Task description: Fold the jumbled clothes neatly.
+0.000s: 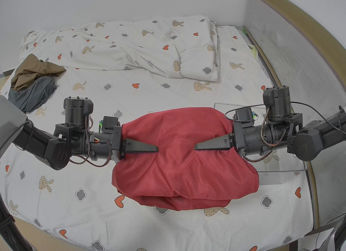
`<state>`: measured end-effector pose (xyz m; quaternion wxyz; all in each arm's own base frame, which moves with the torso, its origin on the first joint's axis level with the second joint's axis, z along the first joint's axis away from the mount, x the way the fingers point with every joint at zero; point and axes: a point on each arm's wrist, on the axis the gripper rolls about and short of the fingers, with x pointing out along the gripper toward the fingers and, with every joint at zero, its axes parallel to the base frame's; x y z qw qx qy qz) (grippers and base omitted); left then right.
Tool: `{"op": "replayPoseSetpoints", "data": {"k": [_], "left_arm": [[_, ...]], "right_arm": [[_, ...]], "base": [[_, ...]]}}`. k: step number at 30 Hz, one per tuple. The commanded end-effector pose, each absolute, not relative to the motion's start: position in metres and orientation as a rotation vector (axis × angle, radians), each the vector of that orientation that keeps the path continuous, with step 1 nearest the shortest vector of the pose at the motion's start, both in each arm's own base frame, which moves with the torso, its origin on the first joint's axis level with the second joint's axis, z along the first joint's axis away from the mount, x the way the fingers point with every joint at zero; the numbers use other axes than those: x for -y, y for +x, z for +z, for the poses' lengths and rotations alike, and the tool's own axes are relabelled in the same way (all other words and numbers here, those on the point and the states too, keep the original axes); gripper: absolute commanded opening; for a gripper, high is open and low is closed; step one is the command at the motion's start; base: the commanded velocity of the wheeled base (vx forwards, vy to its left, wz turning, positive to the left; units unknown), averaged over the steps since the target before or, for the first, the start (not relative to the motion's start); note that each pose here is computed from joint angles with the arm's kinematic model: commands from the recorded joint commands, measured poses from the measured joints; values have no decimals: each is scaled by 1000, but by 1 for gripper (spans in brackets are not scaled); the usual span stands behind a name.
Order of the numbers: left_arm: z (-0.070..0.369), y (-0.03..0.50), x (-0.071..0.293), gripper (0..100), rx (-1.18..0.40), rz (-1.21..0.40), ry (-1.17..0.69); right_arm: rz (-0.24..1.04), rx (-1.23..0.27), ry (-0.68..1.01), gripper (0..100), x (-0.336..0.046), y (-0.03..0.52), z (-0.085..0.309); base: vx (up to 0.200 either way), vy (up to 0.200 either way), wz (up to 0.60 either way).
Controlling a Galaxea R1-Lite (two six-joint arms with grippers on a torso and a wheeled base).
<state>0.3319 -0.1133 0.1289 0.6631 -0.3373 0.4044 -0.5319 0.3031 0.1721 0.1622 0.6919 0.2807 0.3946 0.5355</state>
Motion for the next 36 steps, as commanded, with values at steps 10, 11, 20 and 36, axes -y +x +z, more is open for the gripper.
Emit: {"op": "replayPoseSetpoints", "data": {"k": [10, 11, 20, 36], "left_arm": [[133, 329, 118, 0, -912, -1219, -753], [133, 329, 118, 0, -910, -1220, -753], [145, 326, 138, 0, -894, -1237, -724], [165, 317, 184, 0, -885, -1260, -688]], "right_arm": [[1198, -879, 627, 0, -169, 298, 165], [1198, -879, 627, 0, -169, 297, 165], [1149, -866, 626, 0, -162, 290, 176], [1049, -785, 658, 0, -119, 292, 196]], "base": [[0, -60, 0], [0, 0, 0], [0, 0, 0], [0, 0, 0]]}}
